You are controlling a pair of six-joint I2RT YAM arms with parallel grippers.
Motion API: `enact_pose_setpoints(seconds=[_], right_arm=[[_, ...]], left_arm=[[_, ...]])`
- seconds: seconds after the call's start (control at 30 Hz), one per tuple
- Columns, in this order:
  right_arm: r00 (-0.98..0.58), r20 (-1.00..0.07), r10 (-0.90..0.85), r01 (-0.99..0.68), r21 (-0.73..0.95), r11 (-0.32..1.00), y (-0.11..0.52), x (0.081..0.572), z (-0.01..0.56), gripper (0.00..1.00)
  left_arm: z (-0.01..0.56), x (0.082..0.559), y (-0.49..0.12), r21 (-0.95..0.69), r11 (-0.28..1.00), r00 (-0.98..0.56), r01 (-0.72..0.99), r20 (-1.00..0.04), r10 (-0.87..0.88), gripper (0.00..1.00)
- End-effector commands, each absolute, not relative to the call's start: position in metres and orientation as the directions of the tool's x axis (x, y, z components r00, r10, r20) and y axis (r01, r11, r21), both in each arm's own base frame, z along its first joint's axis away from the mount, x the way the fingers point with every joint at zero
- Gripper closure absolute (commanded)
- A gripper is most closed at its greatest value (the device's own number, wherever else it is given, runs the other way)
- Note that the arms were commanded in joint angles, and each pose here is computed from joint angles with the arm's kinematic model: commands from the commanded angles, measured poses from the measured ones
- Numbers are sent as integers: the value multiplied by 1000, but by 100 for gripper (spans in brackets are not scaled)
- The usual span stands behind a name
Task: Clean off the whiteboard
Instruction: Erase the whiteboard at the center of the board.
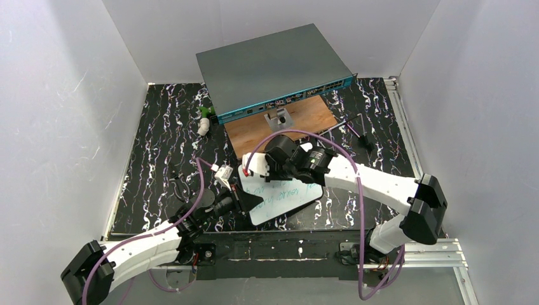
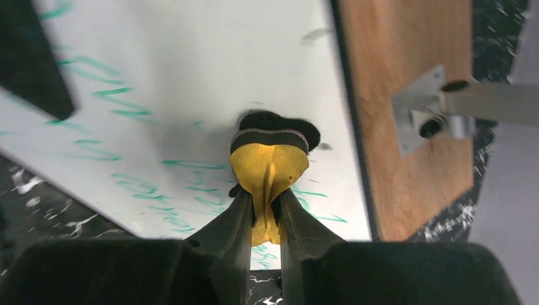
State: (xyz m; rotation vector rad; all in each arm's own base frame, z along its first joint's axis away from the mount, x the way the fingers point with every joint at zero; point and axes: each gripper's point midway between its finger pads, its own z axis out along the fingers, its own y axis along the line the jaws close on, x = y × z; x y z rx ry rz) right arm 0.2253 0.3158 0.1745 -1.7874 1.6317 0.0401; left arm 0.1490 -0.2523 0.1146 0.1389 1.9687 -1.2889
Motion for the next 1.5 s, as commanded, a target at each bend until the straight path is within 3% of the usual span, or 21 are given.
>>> enact_pose_setpoints(seconds=[0.0, 0.27, 0.4, 0.67, 0.9, 1.03, 1.2, 1.47], right_arm=[[312, -491, -813, -922, -363, -135, 321, 178, 168, 99], [203, -528, -825, -849, -515, 120, 343, 231, 209, 99], [169, -519, -838, -827, -537, 167, 338, 245, 211, 99], [228, -406, -885, -852, -524, 22, 307, 230, 172, 99], [305, -444, -842, -921, -361, -144, 309, 181, 158, 99], [293, -458, -839, -928, -347, -134, 316, 178, 162, 99], [246, -434, -867, -881, -472, -14, 313, 213, 172, 99], [244, -380, -892, -862, -506, -20, 306, 222, 164, 99]], left_arm=[[113, 139, -257, -710, 467, -705, 526, -672, -228, 100], [111, 138, -258, -712, 463, -709, 529, -670, -220, 100], [113, 137, -259, -712, 457, -709, 533, -671, -218, 100], [112, 136, -258, -711, 455, -705, 536, -673, -222, 100], [111, 136, -258, -711, 453, -706, 538, -673, -219, 100], [110, 136, -258, -712, 454, -707, 535, -672, -221, 100], [111, 136, -256, -711, 456, -704, 536, -674, -224, 100], [110, 136, -257, -711, 456, -706, 535, -673, -221, 100]])
